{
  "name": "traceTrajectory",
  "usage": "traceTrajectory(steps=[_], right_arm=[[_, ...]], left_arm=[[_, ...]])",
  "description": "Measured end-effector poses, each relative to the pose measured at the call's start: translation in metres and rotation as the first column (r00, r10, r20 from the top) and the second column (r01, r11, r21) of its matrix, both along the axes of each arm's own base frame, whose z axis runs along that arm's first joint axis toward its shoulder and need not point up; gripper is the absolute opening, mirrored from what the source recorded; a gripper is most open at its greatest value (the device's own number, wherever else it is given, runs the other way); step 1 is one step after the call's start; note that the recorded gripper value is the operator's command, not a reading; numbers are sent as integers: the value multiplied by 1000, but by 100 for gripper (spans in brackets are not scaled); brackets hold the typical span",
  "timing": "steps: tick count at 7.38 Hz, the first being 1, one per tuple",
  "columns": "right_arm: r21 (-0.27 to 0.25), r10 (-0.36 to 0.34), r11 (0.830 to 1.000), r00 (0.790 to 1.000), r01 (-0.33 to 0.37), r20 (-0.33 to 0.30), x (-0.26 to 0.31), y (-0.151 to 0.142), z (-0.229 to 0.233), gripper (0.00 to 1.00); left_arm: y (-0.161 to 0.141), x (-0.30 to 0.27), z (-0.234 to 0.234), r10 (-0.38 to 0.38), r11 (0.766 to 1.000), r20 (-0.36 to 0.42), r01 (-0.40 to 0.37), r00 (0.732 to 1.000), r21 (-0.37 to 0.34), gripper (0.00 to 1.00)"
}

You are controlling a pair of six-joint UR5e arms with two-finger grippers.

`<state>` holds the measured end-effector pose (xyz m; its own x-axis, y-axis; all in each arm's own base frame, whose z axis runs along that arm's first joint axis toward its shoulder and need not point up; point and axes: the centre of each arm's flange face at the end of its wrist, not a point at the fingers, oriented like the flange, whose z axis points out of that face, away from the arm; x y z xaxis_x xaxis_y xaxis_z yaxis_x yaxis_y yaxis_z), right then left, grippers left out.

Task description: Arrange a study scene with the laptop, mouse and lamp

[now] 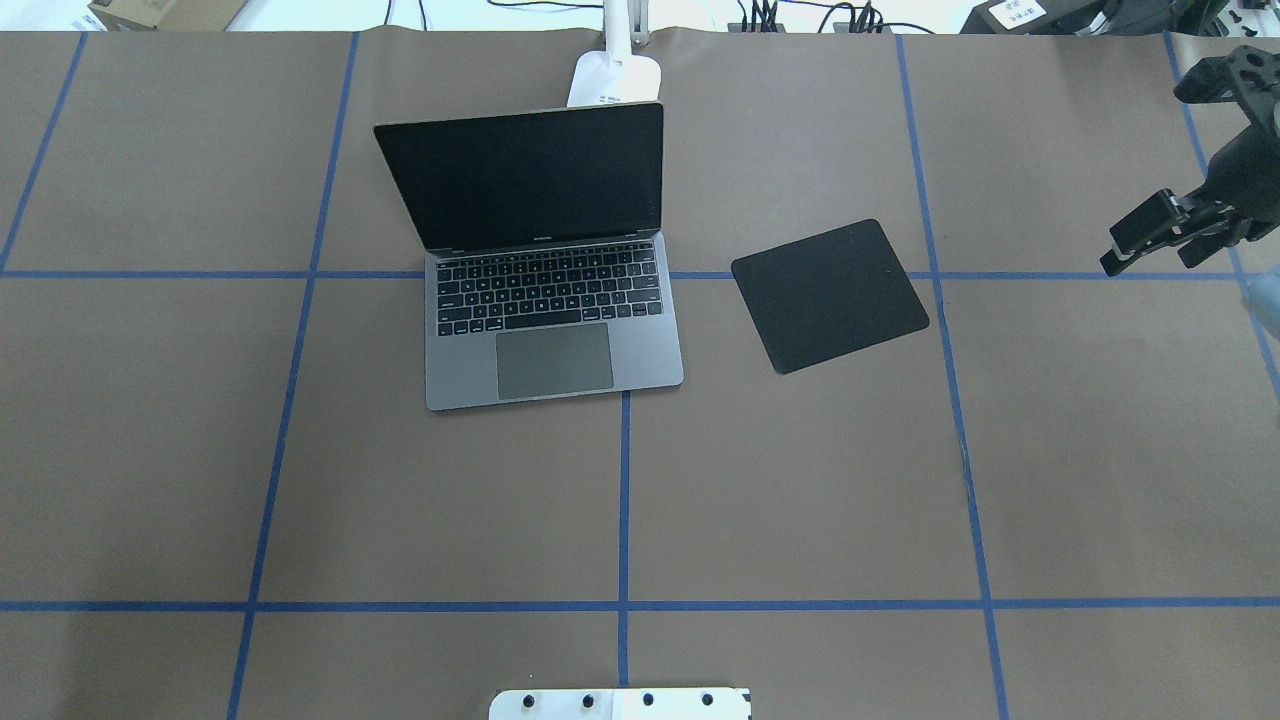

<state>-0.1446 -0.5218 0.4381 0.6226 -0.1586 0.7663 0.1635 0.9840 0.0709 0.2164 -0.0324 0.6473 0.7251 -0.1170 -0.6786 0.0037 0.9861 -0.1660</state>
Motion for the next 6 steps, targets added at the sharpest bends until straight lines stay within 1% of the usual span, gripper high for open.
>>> traceTrajectory(steps=[1, 2, 6], right_arm=[[-2, 2, 1000, 1000, -2, 0, -1, 0, -1, 99], [-8, 4, 1000, 1000, -4, 1, -4, 0, -3, 99], [-28, 18, 999, 1000, -18, 4, -14, 3, -13, 99]], left_arm=[[1, 0, 0, 4, 1000, -2, -4, 1000, 2, 65], [2, 1, 0, 6, 1000, -3, -6, 1000, 3, 61], [1, 0, -1, 2, 1000, -6, -2, 1000, 2, 59]])
